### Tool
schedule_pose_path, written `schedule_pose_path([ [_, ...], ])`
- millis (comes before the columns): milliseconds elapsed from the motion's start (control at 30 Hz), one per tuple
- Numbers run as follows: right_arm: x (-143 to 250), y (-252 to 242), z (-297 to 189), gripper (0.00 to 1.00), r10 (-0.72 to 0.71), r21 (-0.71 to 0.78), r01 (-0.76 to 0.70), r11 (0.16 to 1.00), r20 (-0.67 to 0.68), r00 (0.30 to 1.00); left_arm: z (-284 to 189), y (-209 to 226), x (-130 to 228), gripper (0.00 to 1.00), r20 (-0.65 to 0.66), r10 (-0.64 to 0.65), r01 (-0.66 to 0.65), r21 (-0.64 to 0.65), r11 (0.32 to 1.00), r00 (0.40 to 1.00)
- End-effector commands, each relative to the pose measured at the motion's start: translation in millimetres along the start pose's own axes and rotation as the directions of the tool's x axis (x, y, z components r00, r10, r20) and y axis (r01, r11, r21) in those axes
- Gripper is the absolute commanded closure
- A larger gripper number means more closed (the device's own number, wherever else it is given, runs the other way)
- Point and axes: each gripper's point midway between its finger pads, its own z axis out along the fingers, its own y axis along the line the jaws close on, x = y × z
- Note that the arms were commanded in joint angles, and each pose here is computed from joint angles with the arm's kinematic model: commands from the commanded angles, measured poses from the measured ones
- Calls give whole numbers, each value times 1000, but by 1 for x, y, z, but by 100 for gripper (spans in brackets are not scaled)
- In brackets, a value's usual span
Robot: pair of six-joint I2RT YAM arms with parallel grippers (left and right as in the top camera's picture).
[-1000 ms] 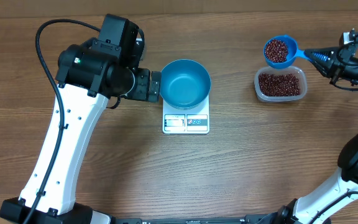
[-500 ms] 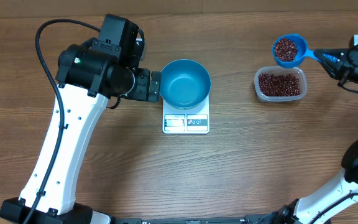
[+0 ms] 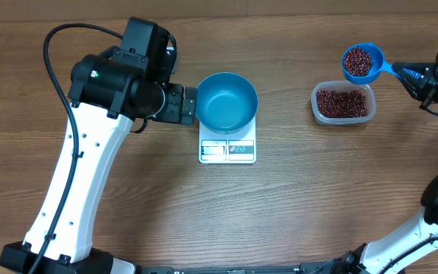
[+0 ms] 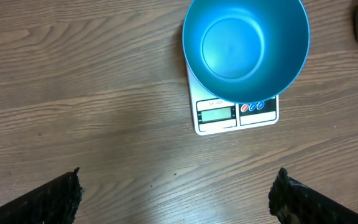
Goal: Scoop item into bowl and weigh 150g on scale
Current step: 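Lift the bean-filled scoop above the tub with the right gripper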
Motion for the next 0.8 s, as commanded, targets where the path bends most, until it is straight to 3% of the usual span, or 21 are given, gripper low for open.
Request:
schedule_pose_path([
  [0, 1, 0, 1, 96, -14, -4, 14, 1000, -2, 1000, -8, 2, -3, 0, 30, 20, -20, -5, 1000, 999],
  [267, 5, 1, 1, 96, -16, -7, 16, 1000, -9, 1000, -8, -18, -16, 1, 72, 2, -10, 100, 995, 997],
  [300, 6, 1, 1, 96, -19, -7, 19, 1000, -10, 1000, -7, -19, -16, 19, 71, 4, -11, 100, 995, 997],
  [333, 7, 1, 1, 96, -15, -6, 15, 1000, -11, 1000, -3, -19, -16, 52, 61, 6, -12, 99, 995, 998],
  [367, 7, 1, 1, 96, -14, -6, 14, 1000, -11, 1000, 0, -20, -16, 67, 52, 8, -13, 99, 995, 999],
  [467, 7, 1, 1, 96, -12, -7, 12, 1000, -12, 1000, 13, -25, -15, 95, 18, 19, -21, 97, 995, 1000],
  [767, 7, 0, 1, 96, -7, -4, 7, 1000, -13, 1000, 75, -55, -11, 96, -105, 141, -130, 106, 986, 985],
])
